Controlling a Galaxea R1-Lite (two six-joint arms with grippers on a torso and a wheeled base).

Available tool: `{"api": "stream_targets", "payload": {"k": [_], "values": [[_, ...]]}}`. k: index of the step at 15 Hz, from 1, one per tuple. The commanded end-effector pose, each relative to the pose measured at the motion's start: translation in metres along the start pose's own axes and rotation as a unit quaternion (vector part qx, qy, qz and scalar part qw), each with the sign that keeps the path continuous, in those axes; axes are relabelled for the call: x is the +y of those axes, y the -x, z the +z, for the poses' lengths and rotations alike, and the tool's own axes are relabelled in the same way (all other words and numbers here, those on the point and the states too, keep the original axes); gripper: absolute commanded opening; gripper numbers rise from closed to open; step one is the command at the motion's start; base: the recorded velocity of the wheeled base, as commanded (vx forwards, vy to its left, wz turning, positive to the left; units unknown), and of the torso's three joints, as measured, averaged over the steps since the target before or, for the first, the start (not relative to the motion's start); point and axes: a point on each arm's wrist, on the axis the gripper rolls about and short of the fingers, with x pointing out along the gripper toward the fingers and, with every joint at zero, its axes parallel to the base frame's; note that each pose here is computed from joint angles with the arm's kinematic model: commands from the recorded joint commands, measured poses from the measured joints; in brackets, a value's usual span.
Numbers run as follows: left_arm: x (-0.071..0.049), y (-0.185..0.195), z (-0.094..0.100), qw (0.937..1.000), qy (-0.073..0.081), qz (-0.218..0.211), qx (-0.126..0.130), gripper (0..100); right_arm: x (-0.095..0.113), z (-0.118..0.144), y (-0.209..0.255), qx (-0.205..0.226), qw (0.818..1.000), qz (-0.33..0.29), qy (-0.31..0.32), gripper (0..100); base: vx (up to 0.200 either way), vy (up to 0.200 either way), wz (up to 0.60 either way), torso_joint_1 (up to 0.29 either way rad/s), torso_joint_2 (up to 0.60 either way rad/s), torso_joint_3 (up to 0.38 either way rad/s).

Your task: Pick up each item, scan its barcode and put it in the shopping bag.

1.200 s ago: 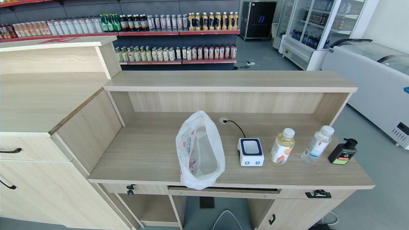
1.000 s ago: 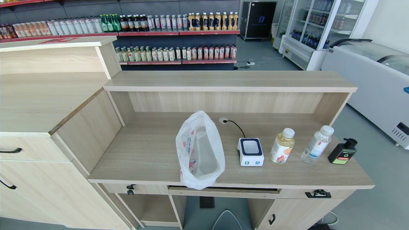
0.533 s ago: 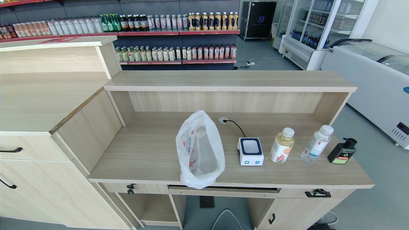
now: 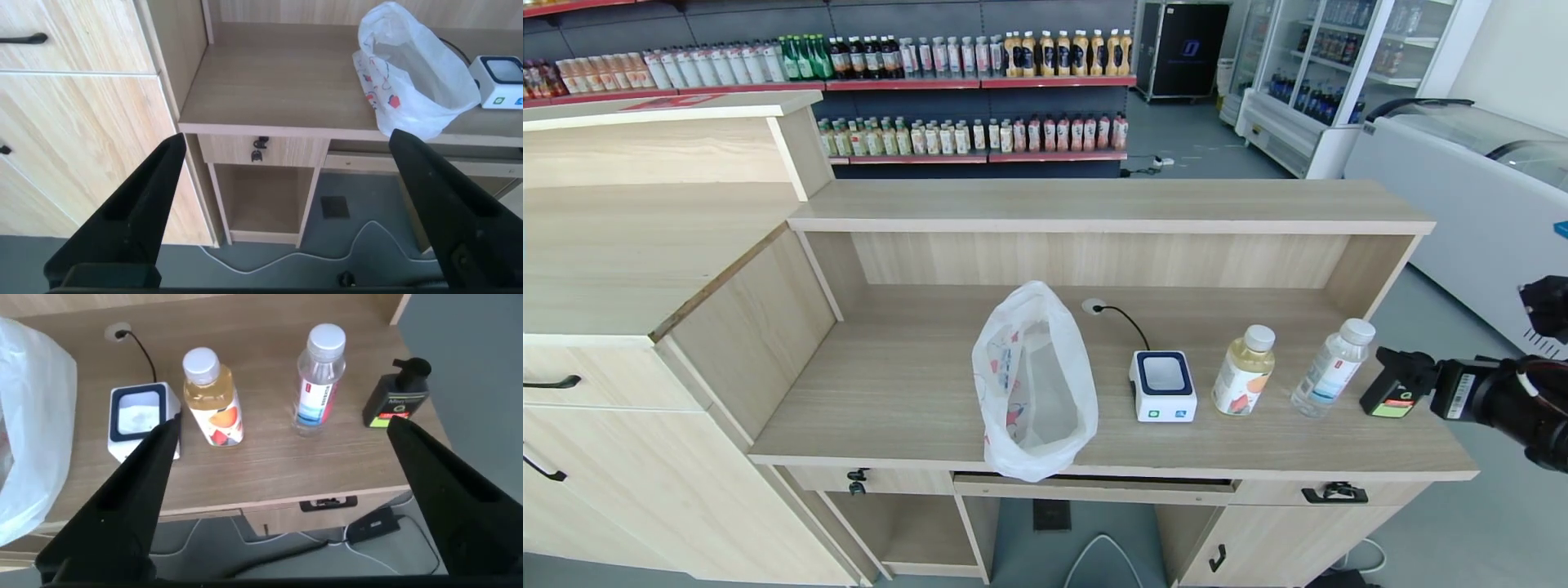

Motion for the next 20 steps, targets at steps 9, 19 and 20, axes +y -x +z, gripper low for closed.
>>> {"api": "stream_targets", "payload": {"k": [9, 19, 20], "values": [[0.000, 0.000, 0.000, 1.0000, 0.000, 0.000, 0.000, 100, 0.001, -0.075, -0.119, 0.055, 0.996, -0.025, 0.059, 100, 0.000, 0.000, 0.00, 0.000, 0.00, 0.000], [0.000, 0.000, 0.000, 1.0000, 0.000, 0.000, 0.000, 100, 0.047, -0.111, -0.165, 0.030, 0.999, 0.025, 0.036, 100, 0.000, 0.000, 0.00, 0.000, 0.00, 0.000], [0.000, 0.000, 0.000, 1.0000, 0.000, 0.000, 0.000, 100, 0.049, -0.112, -0.169, 0.026, 0.999, 0.027, 0.035, 100, 0.000, 0.000, 0.00, 0.000, 0.00, 0.000]]}}
